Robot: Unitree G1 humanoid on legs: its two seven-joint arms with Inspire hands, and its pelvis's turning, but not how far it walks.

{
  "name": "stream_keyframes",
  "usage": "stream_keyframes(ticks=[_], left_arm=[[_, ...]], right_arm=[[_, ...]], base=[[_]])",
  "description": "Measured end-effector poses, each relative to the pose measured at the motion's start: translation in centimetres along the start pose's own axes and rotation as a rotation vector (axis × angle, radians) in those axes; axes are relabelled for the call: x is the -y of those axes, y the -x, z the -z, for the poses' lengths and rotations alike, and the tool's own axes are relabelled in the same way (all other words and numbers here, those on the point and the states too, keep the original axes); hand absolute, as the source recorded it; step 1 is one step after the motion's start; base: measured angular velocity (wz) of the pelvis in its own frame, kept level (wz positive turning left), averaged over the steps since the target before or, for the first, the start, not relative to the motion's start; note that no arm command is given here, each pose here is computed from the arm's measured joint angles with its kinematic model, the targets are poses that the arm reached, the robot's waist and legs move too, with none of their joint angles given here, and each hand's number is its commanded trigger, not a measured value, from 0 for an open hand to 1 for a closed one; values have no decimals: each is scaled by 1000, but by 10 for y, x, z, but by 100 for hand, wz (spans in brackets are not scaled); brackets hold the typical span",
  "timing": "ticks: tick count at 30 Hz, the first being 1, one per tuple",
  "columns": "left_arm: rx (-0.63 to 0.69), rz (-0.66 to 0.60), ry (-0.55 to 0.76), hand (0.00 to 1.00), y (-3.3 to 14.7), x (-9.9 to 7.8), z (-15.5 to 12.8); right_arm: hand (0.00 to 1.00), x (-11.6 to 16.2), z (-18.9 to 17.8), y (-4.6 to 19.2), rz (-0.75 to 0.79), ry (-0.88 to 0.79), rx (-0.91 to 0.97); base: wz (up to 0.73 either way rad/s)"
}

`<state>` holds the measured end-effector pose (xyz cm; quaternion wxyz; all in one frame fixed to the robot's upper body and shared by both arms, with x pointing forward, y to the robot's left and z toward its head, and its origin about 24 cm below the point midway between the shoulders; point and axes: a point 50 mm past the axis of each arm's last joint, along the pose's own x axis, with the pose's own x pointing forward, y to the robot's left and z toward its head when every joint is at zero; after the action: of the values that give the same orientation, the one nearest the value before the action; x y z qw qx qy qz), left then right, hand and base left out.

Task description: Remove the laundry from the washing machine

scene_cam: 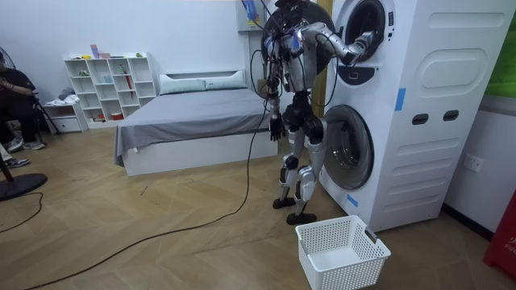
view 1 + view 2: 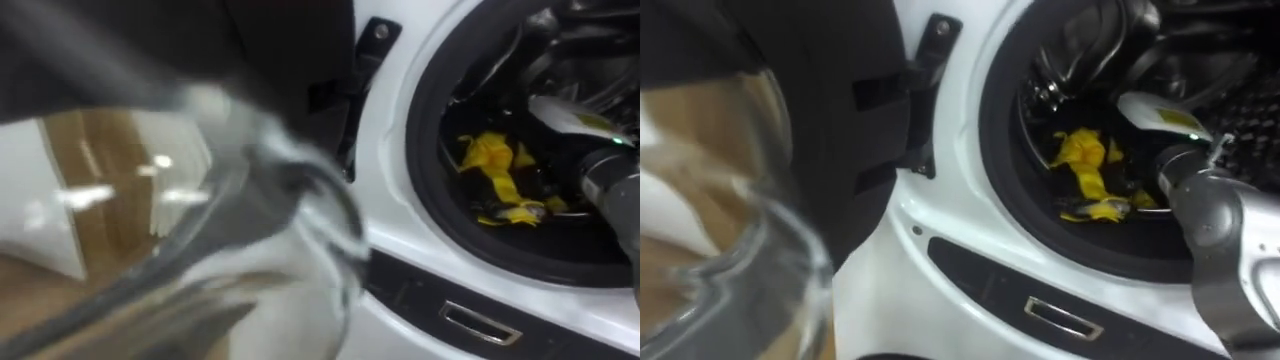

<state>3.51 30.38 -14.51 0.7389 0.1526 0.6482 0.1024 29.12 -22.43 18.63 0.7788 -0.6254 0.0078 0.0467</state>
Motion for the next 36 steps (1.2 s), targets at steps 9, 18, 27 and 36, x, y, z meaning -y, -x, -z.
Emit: stream_keyframes(ticks=[9,18,27,36], left_arm=[[-31,-19,46,0,1,8,24],[-21,0,102,0,2,21,34],[-76,0,158,0,6,22,57],[-48,-2,167,0,5,21,51]], right_arm=[[100,15,-47,52,183,-86,364],[100,15,-50,86,206,-228,571],[100,17,-41,101,222,-283,601],[100,10,-21,112,191,-521,594]], base=[[-31],[-16],[-4],[-5]])
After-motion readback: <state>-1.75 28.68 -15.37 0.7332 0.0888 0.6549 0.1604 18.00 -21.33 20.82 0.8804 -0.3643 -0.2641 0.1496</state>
